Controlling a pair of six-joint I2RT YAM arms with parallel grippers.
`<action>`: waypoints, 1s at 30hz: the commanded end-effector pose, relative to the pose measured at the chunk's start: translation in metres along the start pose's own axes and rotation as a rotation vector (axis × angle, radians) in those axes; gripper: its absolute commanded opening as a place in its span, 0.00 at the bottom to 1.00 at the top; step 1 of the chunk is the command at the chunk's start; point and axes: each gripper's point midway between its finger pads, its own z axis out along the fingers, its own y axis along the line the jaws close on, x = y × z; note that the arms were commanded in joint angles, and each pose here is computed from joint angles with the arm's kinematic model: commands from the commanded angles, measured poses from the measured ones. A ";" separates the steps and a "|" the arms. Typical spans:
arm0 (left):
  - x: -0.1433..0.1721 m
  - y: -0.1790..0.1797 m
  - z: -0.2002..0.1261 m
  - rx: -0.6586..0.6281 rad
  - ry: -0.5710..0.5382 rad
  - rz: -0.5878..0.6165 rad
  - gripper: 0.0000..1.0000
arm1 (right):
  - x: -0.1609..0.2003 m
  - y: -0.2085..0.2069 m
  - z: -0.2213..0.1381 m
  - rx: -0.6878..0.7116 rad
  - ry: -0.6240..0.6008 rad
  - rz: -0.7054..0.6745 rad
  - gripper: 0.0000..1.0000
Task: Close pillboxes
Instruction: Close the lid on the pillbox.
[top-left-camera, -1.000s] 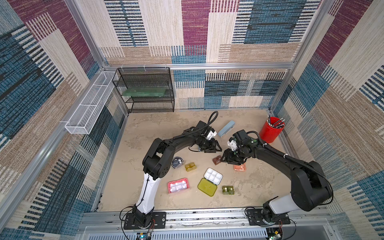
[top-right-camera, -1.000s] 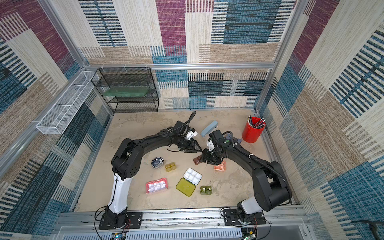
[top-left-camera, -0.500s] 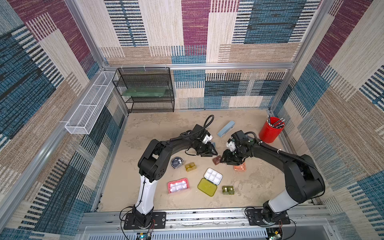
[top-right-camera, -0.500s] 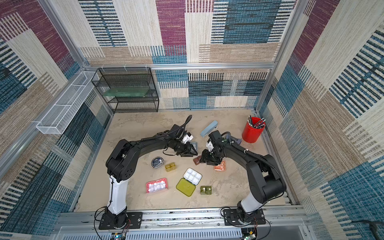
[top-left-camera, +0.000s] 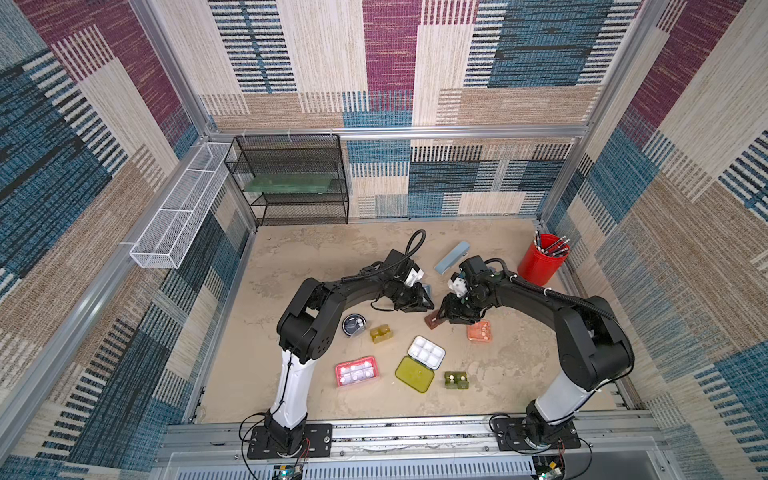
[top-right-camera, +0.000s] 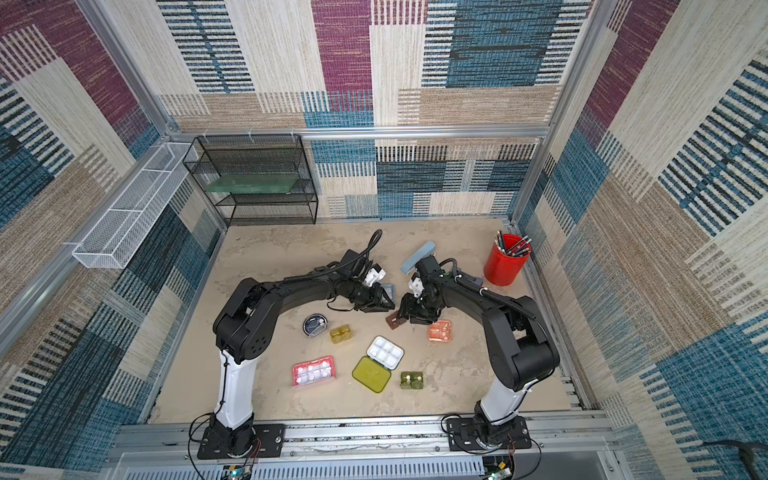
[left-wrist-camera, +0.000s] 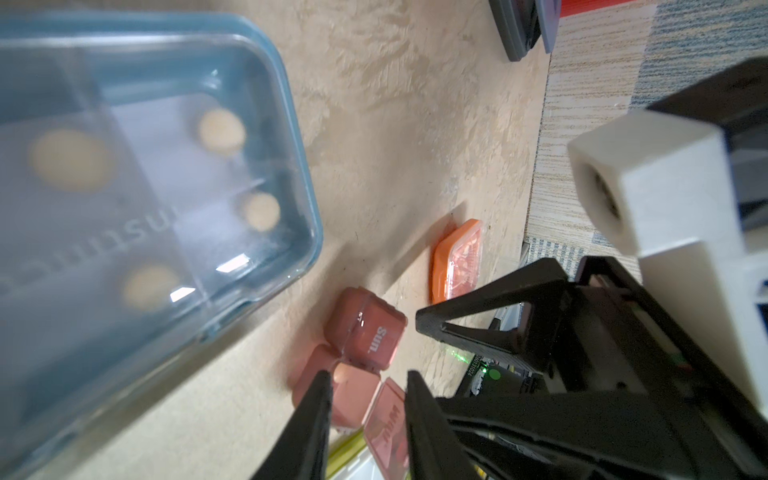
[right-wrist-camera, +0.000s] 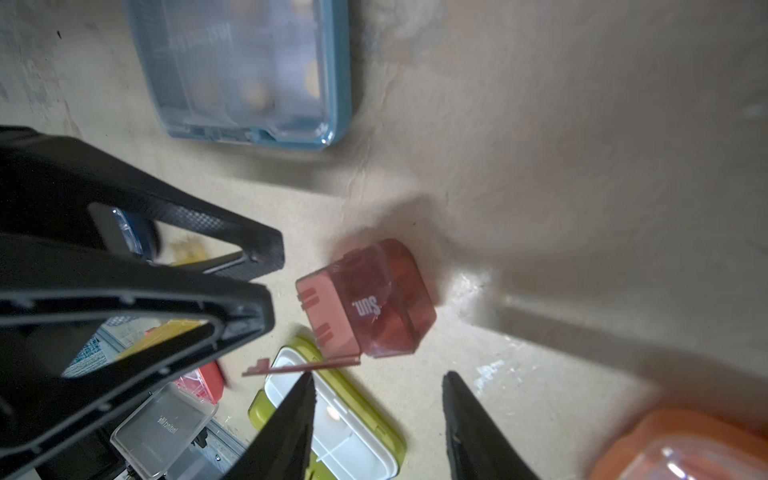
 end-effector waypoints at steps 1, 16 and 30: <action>-0.004 -0.002 0.001 0.019 -0.013 0.008 0.33 | -0.005 0.004 0.002 -0.013 -0.006 -0.016 0.52; 0.001 0.002 0.001 0.027 0.012 0.005 0.29 | -0.008 0.003 0.012 -0.013 0.000 -0.009 0.52; 0.007 0.008 0.004 0.038 0.019 -0.011 0.22 | -0.012 0.013 0.017 -0.019 -0.004 -0.003 0.54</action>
